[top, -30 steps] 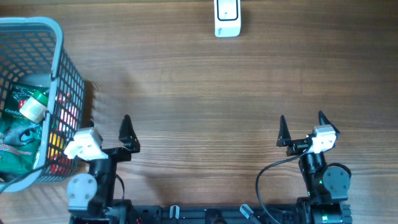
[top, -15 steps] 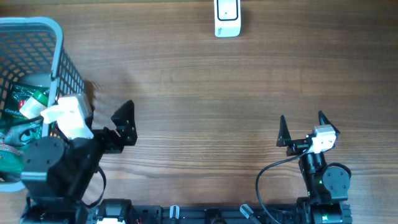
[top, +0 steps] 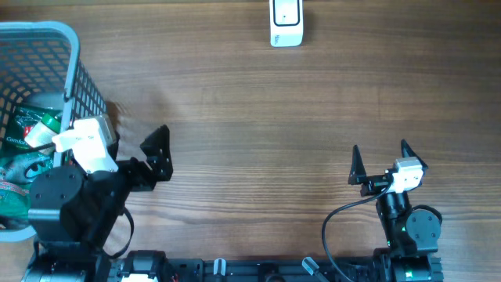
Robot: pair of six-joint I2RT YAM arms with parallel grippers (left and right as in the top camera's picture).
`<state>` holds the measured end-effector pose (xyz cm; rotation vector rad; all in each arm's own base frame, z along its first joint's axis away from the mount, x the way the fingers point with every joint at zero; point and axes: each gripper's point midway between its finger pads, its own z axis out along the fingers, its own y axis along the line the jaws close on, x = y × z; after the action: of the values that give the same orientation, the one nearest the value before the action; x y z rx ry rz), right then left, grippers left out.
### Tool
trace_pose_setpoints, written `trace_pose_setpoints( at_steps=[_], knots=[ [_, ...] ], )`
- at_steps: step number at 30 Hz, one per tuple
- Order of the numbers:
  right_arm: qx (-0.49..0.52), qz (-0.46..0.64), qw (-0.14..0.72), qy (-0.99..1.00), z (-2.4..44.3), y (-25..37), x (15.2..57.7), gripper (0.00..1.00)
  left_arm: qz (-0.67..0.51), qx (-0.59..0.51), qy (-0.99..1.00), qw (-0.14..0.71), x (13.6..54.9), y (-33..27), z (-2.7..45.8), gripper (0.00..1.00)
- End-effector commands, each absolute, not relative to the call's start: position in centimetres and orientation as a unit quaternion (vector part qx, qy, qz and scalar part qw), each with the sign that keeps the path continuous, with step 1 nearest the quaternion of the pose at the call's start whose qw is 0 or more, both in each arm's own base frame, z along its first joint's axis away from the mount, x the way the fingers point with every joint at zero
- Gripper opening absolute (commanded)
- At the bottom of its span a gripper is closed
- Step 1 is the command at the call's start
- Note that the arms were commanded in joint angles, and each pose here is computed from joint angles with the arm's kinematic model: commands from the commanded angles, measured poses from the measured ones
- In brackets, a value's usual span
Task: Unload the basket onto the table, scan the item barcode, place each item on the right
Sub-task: 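Move the left gripper over the basket toward the green-capped jar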
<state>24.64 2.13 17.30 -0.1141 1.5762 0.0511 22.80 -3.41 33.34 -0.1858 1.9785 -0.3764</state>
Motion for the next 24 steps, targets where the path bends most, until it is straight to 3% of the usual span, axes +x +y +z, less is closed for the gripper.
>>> trace_pose_setpoints(
  at_steps=[1,13,24],
  knots=[
    [-0.057,0.020,0.705,0.706,17.4,2.2,24.6,1.00,-0.121,-0.112,0.828,0.535,23.4,-1.7,33.5,1.00],
    [-0.057,0.020,0.705,0.706,17.4,2.2,24.6,1.00,-0.115,-0.118,0.811,0.562,24.5,-1.3,38.9,1.00],
    [-0.057,0.020,0.705,0.706,17.4,2.2,24.6,1.00,-0.025,-0.218,0.770,0.599,26.5,3.4,44.1,1.00]
  ],
)
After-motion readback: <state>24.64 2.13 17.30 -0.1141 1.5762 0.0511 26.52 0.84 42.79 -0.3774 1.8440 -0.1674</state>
